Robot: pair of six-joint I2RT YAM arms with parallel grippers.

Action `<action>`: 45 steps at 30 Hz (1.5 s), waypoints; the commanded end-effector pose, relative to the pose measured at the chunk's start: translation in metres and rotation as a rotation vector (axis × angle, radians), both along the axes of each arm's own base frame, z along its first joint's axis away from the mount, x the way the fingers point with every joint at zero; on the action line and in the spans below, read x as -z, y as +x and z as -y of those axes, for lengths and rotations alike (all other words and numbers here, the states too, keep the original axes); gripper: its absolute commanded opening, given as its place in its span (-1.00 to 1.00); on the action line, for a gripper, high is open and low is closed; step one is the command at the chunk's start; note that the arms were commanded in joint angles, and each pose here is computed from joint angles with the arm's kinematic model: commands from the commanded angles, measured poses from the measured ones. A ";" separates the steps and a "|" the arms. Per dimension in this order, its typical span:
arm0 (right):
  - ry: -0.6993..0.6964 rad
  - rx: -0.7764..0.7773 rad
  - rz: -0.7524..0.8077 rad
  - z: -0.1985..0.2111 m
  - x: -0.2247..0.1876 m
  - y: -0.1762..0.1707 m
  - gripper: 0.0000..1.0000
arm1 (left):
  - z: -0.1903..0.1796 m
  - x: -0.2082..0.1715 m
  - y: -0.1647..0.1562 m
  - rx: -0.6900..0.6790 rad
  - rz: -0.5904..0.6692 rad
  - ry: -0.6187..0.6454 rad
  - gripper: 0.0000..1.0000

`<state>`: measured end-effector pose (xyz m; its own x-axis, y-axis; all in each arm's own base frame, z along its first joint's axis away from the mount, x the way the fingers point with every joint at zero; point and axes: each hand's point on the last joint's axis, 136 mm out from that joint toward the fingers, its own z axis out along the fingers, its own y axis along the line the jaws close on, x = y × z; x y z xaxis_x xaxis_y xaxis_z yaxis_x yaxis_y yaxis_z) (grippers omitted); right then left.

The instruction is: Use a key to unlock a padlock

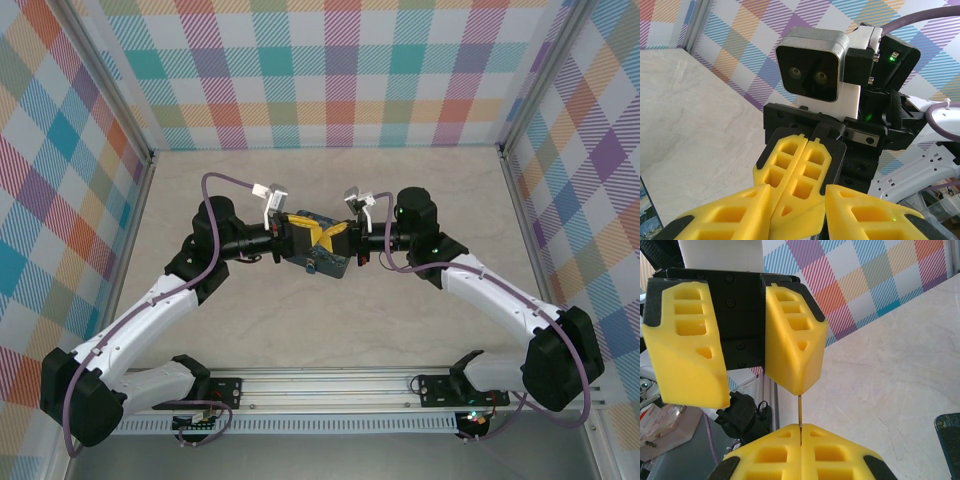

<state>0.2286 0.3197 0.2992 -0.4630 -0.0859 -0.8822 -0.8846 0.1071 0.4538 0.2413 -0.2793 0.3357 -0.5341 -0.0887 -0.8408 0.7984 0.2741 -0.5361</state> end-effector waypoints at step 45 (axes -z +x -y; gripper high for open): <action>0.117 -0.037 0.038 0.009 -0.033 -0.015 -0.43 | -0.002 -0.011 0.003 -0.053 0.055 -0.051 -1.00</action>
